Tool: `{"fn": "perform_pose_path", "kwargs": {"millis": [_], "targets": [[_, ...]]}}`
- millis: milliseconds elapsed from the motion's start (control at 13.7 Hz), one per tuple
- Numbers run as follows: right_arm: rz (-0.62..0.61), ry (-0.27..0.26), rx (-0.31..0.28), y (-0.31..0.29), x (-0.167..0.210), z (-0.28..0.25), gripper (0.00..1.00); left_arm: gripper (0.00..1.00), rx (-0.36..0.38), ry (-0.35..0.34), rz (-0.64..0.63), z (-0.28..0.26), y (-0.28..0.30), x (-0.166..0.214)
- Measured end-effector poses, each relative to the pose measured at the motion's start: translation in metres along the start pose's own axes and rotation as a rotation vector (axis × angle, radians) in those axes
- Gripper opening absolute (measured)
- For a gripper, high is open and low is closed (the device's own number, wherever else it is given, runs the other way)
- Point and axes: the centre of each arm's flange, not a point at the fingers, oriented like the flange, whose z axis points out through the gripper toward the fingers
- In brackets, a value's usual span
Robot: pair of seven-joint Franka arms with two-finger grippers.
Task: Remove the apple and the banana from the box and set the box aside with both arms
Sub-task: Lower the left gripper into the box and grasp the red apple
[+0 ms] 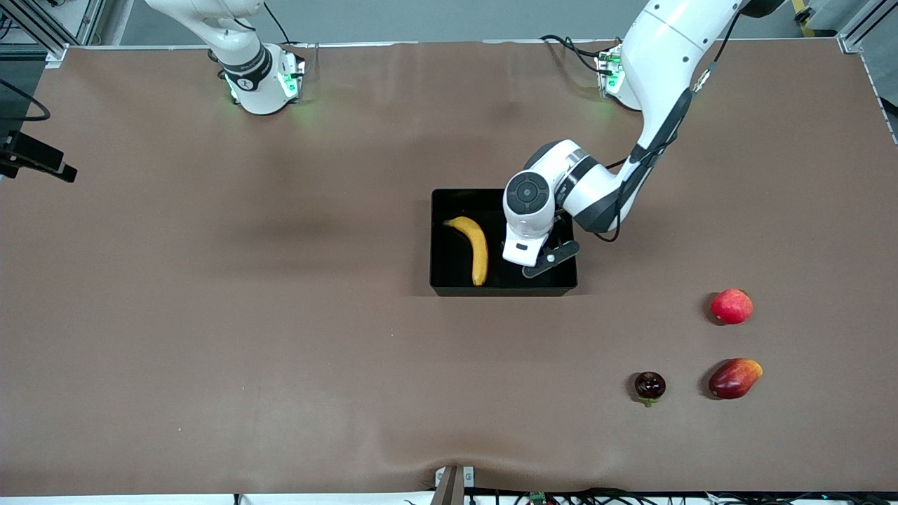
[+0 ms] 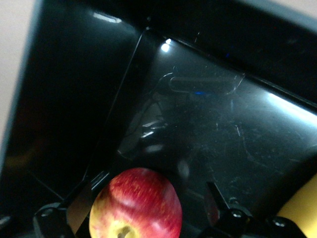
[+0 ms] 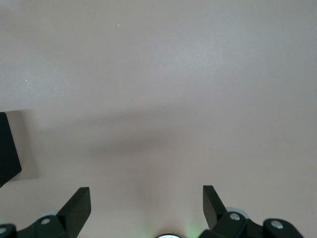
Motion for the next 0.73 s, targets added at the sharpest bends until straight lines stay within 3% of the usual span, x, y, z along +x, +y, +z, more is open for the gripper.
{"fn": "perform_pose_path", "kwargs": {"millis": [729], "targets": [[0.001,-0.011,0.0,0.0,0.004,0.007,1.0,1.0,0.021,-0.015,-0.028,0.019,0.01,-0.022]]}}
